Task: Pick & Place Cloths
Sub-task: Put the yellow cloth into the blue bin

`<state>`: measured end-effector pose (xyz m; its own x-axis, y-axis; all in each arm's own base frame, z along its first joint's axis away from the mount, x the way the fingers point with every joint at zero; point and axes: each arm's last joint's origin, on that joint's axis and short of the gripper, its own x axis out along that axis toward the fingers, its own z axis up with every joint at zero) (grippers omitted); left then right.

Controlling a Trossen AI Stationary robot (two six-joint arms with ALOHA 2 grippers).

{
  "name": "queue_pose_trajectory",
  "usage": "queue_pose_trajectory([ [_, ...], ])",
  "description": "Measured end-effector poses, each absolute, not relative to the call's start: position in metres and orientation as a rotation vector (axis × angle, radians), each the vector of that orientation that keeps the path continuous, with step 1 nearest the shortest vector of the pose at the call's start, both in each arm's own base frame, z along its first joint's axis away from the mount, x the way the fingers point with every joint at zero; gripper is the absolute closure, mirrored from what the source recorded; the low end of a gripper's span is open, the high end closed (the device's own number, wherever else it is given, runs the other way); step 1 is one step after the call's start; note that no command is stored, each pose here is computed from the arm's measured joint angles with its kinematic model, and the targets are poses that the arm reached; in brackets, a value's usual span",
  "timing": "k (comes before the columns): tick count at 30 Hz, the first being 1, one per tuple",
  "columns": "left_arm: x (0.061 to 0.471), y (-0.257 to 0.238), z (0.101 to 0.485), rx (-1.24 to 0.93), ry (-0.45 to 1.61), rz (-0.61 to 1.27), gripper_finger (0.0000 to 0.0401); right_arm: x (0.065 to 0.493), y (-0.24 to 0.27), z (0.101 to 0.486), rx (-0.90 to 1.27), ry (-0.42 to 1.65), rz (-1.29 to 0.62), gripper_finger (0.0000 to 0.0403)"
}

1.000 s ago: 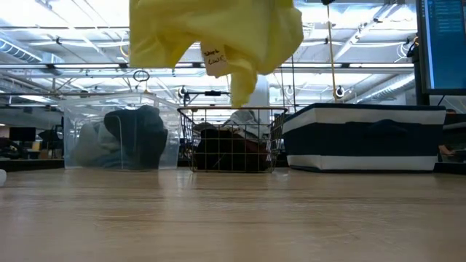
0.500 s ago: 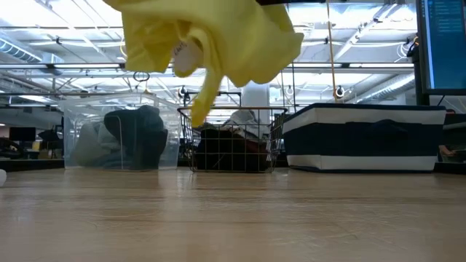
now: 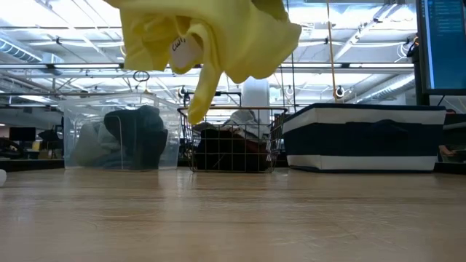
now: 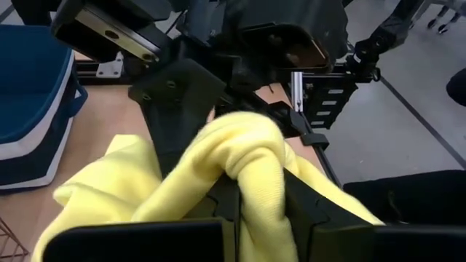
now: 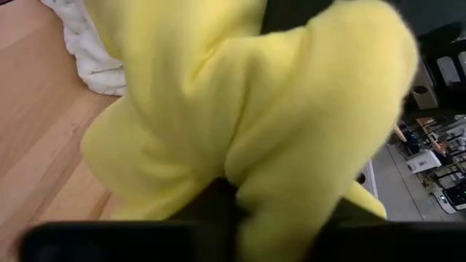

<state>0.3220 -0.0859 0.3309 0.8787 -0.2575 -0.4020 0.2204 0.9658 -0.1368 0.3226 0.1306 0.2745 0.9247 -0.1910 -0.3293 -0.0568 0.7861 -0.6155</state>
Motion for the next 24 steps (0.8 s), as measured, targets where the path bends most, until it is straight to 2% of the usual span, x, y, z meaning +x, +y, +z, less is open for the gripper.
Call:
queue_pose_trajectory([
  [3,0.322,-0.086,0.331,-0.097,0.435,-0.253,0.0348,0.322,0.131,0.274,-0.677,0.392,-0.073,0.0373],
  [8,0.322,-0.086,0.331,-0.110,0.433,-0.250,0.0326,0.323,0.131,0.275,-0.672,0.383,-0.093,0.0375],
  [13,0.322,-0.085,0.333,-0.103,0.419,-0.241,0.0301,0.318,0.134,0.278,-0.752,0.394,-0.217,0.0375],
  [24,0.303,-0.078,0.356,-0.090,0.350,-0.232,0.0207,0.285,0.142,0.318,-0.798,0.325,-0.433,0.0375],
])
